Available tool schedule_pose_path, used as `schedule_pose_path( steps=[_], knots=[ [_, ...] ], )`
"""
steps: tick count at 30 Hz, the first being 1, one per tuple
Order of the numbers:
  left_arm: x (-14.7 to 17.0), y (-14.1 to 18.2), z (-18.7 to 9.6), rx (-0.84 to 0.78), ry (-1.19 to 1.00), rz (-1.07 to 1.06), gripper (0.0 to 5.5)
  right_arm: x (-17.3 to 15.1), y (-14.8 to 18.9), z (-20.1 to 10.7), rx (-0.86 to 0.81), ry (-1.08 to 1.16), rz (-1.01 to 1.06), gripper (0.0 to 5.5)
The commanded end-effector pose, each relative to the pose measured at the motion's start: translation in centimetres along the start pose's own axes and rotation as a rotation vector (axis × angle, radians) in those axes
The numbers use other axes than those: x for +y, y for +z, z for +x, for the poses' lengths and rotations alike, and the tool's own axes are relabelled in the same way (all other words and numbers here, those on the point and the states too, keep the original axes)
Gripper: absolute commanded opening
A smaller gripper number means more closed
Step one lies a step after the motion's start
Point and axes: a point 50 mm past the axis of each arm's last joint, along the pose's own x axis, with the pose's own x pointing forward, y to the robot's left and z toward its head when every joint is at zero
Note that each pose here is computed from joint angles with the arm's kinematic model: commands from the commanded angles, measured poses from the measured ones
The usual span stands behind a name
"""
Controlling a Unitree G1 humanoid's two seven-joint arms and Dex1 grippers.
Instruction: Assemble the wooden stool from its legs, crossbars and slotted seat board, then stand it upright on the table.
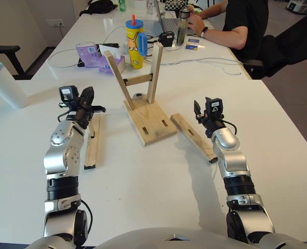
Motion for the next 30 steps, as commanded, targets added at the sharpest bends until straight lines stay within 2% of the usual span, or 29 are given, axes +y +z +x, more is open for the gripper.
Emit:
schedule_pose_path(
  steps=[1, 3, 6, 8, 13, 16, 21, 26, 30],
  knots=[
    [1.0, 4.3, -0.2, -0.155, 0.037, -0.016, 0.14, 0.4, -0.3, -0.2, 0.013, 0.012, -0.002, 2.19],
    [2.0, 5.7, -0.3, -0.201, 0.063, -0.095, 0.31, 0.4, -0.3, -0.3, 0.015, 0.01, 0.001, 2.19],
    [4.8, 4.5, -1.1, -0.12, 0.153, -0.059, 0.65, 0.6, -0.6, -0.6, 0.019, 0.004, 0.008, 2.19],
    [5.7, 2.5, -2.0, -0.02, 0.19, -0.026, 0.97, 0.6, -0.6, -0.7, 0.021, 0.003, 0.011, 2.19],
    [7.5, -3.6, -5.6, 0.354, 0.22, 0.083, 1.72, 0.6, -0.6, -0.8, 0.02, -0.008, 0.013, 2.19],
    [8.0, -5.1, -7.7, 0.479, 0.21, 0.125, 2.05, 0.5, -0.6, -0.9, 0.018, -0.011, 0.006, 2.19],
    [5.8, -5.1, -8.6, 0.572, 0.051, 0.102, 2.83, 0.6, -0.5, -1.1, 0.012, -0.011, -0.012, 2.19],
    [4.1, -4.9, -8.5, 0.604, -0.005, 0.077, 2.83, 0.8, -0.4, -1.2, 0.006, -0.004, -0.021, 2.19],
    [4.3, -6.0, -8.6, 0.658, 0.035, 0.191, 2.83, 0.9, -0.3, -1.2, 0.002, -0.001, -0.021, 2.19]
  ],
)
